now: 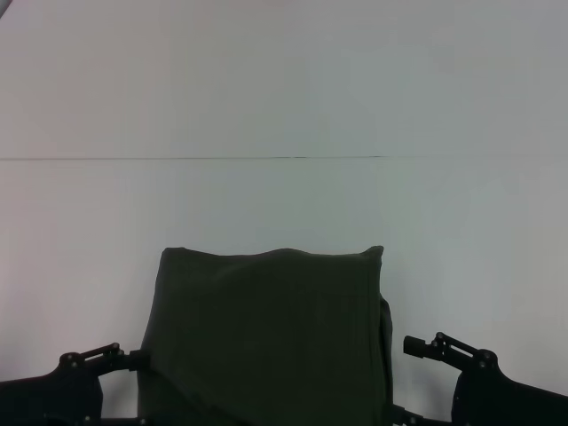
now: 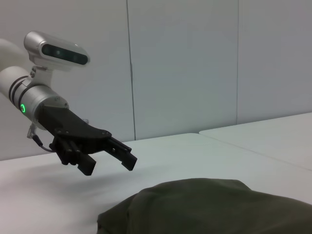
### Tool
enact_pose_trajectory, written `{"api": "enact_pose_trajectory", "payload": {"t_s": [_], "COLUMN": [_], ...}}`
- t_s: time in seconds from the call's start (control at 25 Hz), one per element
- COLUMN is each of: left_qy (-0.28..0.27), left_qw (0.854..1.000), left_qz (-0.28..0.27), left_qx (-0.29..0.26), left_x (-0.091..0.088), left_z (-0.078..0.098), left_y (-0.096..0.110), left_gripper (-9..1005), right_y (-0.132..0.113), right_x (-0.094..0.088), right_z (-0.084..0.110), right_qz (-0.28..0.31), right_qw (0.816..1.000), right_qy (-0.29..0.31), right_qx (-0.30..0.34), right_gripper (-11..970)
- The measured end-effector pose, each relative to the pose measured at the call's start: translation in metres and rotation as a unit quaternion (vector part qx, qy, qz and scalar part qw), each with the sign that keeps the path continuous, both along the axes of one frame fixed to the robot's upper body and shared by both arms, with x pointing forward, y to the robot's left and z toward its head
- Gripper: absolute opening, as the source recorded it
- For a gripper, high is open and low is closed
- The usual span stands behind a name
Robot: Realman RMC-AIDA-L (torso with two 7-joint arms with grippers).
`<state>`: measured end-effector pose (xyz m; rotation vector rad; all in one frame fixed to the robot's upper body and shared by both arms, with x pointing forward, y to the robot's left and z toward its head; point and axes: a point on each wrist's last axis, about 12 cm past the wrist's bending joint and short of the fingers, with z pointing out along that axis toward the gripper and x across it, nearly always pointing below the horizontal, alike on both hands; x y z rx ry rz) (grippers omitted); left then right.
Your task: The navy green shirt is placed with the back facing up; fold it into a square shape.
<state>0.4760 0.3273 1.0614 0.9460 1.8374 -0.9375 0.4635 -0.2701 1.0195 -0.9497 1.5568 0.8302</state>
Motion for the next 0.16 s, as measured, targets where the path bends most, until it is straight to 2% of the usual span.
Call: {"api": "enact_pose_trajectory", "payload": {"t_s": [0.16], "left_qy": [0.000], "left_qw": [1.000], "left_qz": [0.001], "left_qx": [-0.001], "left_x": [-0.0002], "left_z": [-0.0001], "left_y": [-0.0001], "left_gripper": [920], "right_y": [0.0001], "right_x": [0.0005], "right_z": [0.0003], "right_qz": [0.000], "right_qw": [1.000], "right_qy": [-0.001], "right_qx": [0.000], "right_gripper": [900]}}
